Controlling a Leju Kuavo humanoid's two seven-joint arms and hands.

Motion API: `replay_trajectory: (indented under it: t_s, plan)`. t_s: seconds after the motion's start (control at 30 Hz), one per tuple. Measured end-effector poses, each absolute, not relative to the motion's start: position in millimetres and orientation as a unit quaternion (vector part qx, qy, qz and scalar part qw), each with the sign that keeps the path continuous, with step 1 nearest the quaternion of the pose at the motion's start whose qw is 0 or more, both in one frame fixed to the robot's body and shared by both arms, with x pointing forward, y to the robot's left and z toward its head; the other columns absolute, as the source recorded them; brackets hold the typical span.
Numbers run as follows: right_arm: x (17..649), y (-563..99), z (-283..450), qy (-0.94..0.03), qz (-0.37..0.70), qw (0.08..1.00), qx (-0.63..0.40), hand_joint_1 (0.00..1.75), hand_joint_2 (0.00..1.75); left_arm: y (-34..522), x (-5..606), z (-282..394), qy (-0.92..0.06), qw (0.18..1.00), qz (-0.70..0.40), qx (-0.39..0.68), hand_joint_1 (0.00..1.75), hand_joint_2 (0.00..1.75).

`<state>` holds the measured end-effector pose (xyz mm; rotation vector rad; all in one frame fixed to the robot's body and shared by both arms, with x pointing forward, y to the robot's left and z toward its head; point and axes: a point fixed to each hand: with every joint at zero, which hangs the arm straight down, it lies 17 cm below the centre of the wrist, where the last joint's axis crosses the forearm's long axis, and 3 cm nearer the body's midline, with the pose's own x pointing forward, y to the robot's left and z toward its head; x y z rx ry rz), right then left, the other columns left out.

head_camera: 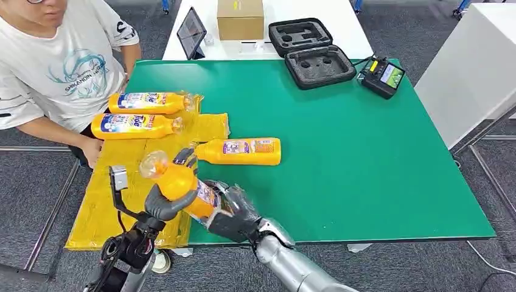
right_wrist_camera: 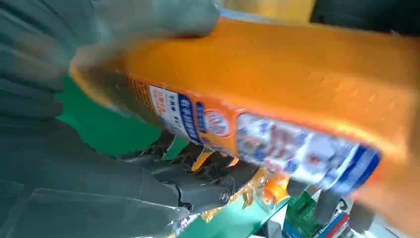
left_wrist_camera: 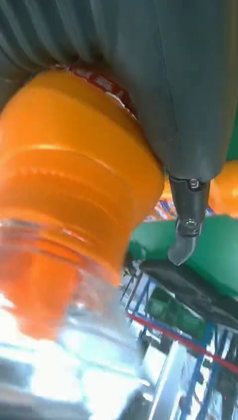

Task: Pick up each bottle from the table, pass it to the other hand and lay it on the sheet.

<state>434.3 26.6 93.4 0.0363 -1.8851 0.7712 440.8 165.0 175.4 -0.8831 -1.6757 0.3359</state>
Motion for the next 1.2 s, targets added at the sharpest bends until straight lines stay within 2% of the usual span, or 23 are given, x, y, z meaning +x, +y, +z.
replay_trajectory:
  t_s: [0.03,0.07,0.67,0.7,0.73,0.77,0.9,1.1,1.2]
  plan:
    - [434,29,92,-0.786,0.332,0.522,0.008,1.75,1.75,164,442,173,-0.712,0.576,0.144,-0.374,1.62,1.75]
    - [435,30,92,-0.785,0.335,0.521,0.005,1.75,1.75,164,442,173,-0.712,0.578,0.144,-0.373,1.75,1.75]
    - [438,26,93,-0.787,0.339,0.515,-0.021,1.75,1.75,145,445,175,-0.725,0.590,0.098,-0.343,1.75,1.75]
    - [438,25,93,-0.788,0.337,0.515,-0.022,0.05,1.75,144,445,175,-0.727,0.589,0.096,-0.341,1.75,1.75]
    - [438,25,94,-0.789,0.334,0.514,-0.023,0.00,1.75,144,445,177,-0.729,0.587,0.094,-0.339,1.75,1.75]
    - [438,24,94,-0.790,0.333,0.514,-0.023,0.00,0.00,143,446,177,-0.731,0.586,0.091,-0.337,1.75,1.75]
    - [433,23,97,-0.800,0.315,0.511,-0.012,0.00,0.00,141,449,184,-0.732,0.582,0.094,-0.341,1.75,1.75]
    - [435,6,130,-0.833,0.235,0.501,0.014,0.00,0.00,151,454,198,-0.744,0.561,0.122,-0.342,1.75,1.75]
    - [435,-8,151,-0.850,0.185,0.493,0.018,0.00,0.00,164,459,202,-0.765,0.552,0.135,-0.302,1.75,1.75]
